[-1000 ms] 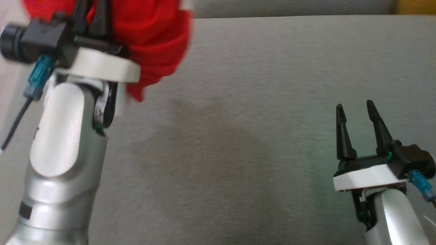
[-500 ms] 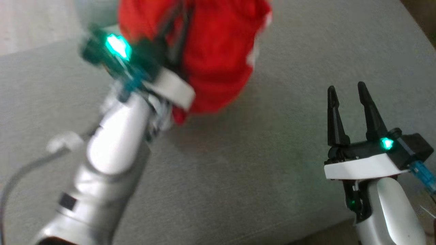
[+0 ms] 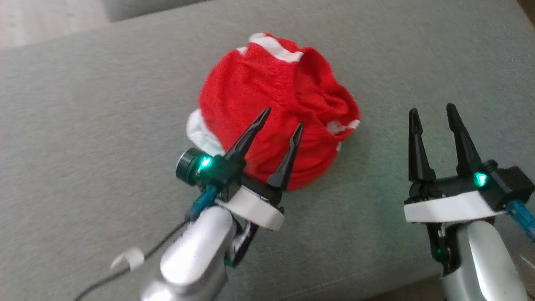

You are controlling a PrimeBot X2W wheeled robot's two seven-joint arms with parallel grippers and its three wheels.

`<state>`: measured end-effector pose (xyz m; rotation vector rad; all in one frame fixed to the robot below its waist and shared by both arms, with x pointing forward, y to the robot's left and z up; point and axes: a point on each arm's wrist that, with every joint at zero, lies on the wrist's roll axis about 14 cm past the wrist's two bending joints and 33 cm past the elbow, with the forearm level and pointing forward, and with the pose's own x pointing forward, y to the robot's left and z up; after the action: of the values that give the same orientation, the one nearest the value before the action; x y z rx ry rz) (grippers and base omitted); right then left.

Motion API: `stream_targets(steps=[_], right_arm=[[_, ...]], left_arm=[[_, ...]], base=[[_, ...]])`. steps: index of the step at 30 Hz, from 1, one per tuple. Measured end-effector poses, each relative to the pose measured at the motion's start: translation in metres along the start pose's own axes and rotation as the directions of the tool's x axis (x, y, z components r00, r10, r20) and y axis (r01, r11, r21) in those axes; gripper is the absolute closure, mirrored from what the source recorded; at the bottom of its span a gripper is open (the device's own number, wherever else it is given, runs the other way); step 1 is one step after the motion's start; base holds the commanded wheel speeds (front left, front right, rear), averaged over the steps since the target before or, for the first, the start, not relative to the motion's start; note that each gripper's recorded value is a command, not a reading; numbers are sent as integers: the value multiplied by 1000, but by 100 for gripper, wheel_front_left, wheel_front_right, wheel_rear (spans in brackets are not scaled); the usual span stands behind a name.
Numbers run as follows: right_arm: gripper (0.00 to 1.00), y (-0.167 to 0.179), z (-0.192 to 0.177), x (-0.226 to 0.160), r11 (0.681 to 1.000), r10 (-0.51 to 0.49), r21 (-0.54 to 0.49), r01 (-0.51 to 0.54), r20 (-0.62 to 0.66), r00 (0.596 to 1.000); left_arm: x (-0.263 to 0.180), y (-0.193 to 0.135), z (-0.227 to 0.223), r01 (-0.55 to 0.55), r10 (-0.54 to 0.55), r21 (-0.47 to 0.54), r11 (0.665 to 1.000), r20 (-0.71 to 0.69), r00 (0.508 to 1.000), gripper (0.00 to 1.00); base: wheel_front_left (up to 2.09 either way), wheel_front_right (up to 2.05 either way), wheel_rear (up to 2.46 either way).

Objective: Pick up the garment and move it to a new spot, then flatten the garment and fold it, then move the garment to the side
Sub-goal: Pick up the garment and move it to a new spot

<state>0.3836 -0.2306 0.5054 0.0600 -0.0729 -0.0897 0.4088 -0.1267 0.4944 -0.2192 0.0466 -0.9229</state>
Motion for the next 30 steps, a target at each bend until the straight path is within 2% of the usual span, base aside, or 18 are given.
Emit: stream_targets(steps=[3,6,9,13,16,18,21,24,26,30], right_arm=[[0,10,-1,-1,1000,31,-1,-31,-2,1000],[0,21,-8,-9,998,61,0,-61,-21,998],[0,31,-12,-17,996,90,7,-90,-35,995],[0,45,-12,-24,991,132,12,-132,-33,991],[0,53,-11,-29,988,157,18,-156,-32,987],[0,58,-12,-32,985,174,21,-173,-33,984],[0,65,-8,-33,981,194,19,-194,-22,981],[0,65,-9,-35,981,195,10,-195,-27,980],[0,62,-12,-35,982,187,6,-187,-37,982],[0,58,-21,-33,984,175,-1,-176,-64,982]], left_arm=[[-18,7,27,-99,99,-8,995,89,991,0],[-51,30,42,-258,258,-14,966,142,956,0],[-96,56,47,-427,424,-15,904,166,890,0],[-160,83,52,-621,604,36,783,195,773,0],[-201,93,49,-706,691,22,708,190,698,0],[-220,94,44,-734,719,28,679,180,672,0],[-229,93,39,-738,724,34,674,168,669,0],[-224,91,16,-716,710,63,695,96,698,0],[-214,91,7,-692,689,67,719,63,722,0],[-178,87,-9,-592,594,78,802,0,804,0]], base=[[0,0,0],[0,0,0],[0,0,0],[0,0,0],[0,0,0],[0,0,0],[0,0,0],[0,0,0],[0,0,0],[0,0,0]])
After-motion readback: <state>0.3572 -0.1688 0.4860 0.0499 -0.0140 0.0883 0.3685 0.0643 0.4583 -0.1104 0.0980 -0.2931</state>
